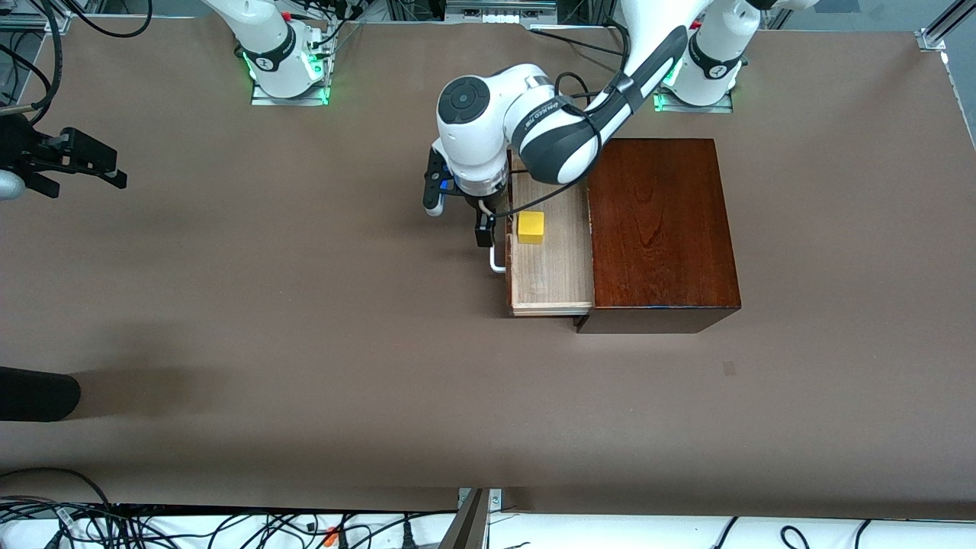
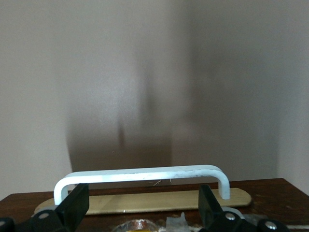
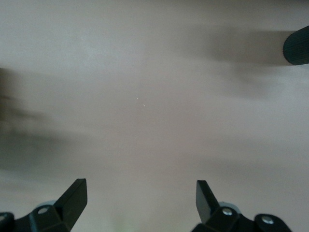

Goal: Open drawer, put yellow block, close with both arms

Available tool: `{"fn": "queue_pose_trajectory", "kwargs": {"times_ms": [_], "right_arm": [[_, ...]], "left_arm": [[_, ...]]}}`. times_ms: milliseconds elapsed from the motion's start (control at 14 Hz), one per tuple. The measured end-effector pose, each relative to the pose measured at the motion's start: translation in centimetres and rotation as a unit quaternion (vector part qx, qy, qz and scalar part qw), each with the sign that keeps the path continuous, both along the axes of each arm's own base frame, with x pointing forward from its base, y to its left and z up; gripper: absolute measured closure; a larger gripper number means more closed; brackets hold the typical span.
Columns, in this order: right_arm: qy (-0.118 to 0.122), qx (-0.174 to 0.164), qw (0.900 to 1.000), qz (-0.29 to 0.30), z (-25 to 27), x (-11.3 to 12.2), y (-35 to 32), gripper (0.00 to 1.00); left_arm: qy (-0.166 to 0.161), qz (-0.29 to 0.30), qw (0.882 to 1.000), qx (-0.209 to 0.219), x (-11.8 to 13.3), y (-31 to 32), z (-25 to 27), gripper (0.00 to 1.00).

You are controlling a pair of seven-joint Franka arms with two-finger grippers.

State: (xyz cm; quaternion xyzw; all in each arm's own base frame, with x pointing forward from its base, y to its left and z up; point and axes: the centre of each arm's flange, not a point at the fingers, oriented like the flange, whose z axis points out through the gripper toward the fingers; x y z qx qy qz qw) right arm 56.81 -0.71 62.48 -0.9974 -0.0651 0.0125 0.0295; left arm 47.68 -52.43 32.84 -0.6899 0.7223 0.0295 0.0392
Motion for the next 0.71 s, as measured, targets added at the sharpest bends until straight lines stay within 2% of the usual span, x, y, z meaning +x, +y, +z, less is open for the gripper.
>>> {"fn": "queue_pose_trajectory", "kwargs": {"times_ms": [712], "right_arm": [[0.002,0.000,1.000,0.012,0.0,-0.1,2.5,0.00]], "left_arm": [[0.006,0.016,1.000,0.010,1.5,1.5,-0.7,0.00]]}}
